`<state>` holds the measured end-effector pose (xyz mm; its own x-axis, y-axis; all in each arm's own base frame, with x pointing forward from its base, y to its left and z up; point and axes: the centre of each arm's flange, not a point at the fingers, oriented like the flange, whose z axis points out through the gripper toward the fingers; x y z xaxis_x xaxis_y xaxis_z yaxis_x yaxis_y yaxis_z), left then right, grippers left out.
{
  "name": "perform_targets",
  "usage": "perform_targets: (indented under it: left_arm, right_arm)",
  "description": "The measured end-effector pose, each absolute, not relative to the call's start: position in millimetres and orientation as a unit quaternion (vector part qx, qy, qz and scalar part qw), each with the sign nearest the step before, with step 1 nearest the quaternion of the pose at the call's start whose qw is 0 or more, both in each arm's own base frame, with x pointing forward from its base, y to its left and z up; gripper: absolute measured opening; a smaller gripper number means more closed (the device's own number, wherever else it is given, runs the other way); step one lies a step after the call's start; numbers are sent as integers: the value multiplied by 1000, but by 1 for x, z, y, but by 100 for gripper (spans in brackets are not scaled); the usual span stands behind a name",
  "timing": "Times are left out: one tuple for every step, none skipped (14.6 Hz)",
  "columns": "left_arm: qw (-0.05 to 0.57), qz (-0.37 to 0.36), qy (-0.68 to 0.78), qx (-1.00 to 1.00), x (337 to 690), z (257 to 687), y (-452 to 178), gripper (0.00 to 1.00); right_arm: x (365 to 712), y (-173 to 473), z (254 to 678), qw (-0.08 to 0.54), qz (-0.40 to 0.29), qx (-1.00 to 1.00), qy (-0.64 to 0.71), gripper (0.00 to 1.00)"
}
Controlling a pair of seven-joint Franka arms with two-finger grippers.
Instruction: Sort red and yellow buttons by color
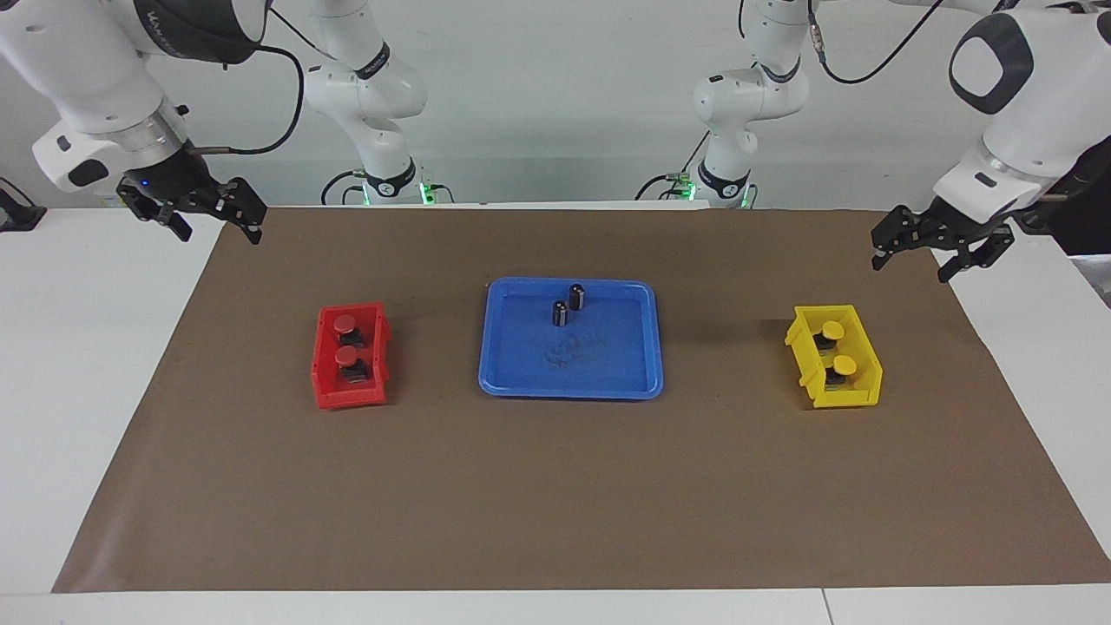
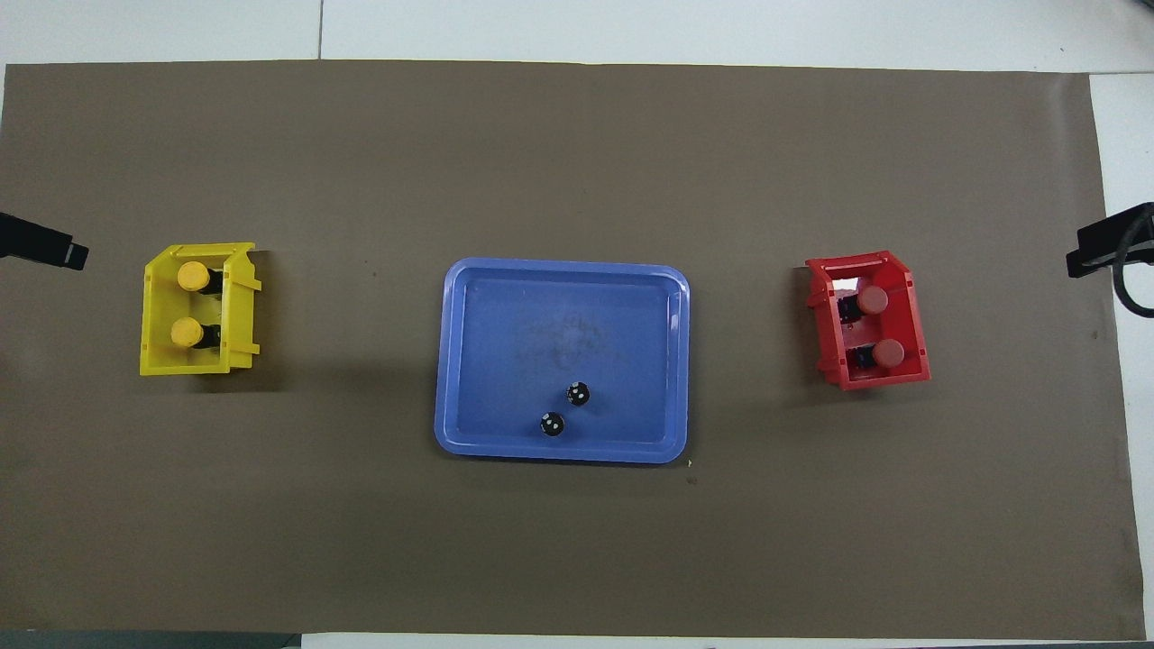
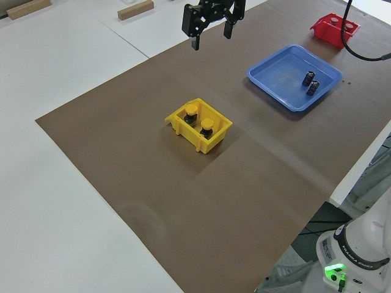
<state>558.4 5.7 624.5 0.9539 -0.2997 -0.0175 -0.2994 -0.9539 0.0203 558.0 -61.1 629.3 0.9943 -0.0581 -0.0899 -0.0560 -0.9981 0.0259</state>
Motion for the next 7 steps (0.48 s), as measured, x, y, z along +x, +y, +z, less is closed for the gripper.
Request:
perform_targets:
  left_arm:
    - [6,-16,-151,988,552,630,6,100]
    - [4,-15,-151,988,548,636,6,100]
    - [2,-10,-152,988,543,643,5,100]
    - [0,-5,-153,988,539,650,4,100]
    - [-1,0,-154,988,535,657,2,100]
    - [-2,3,-154,988,533,660,1,100]
    - [-3,4,-155,988,532,662,0,100]
  right_arm:
    - [558,-61,629,12,-45,998,-29,100]
    - [558,-61,629,12,-45,998,-29,100]
    - [558,-61,629,12,-45,998,-29,100]
    - [558,-61,629,12,-45,998,-29,100]
    - [558,-61,629,12,-45,998,-29,100]
    - [558,-61,629,12,-45,998,-29,100]
    - [558,-61,629,12,-45,998,-29,100]
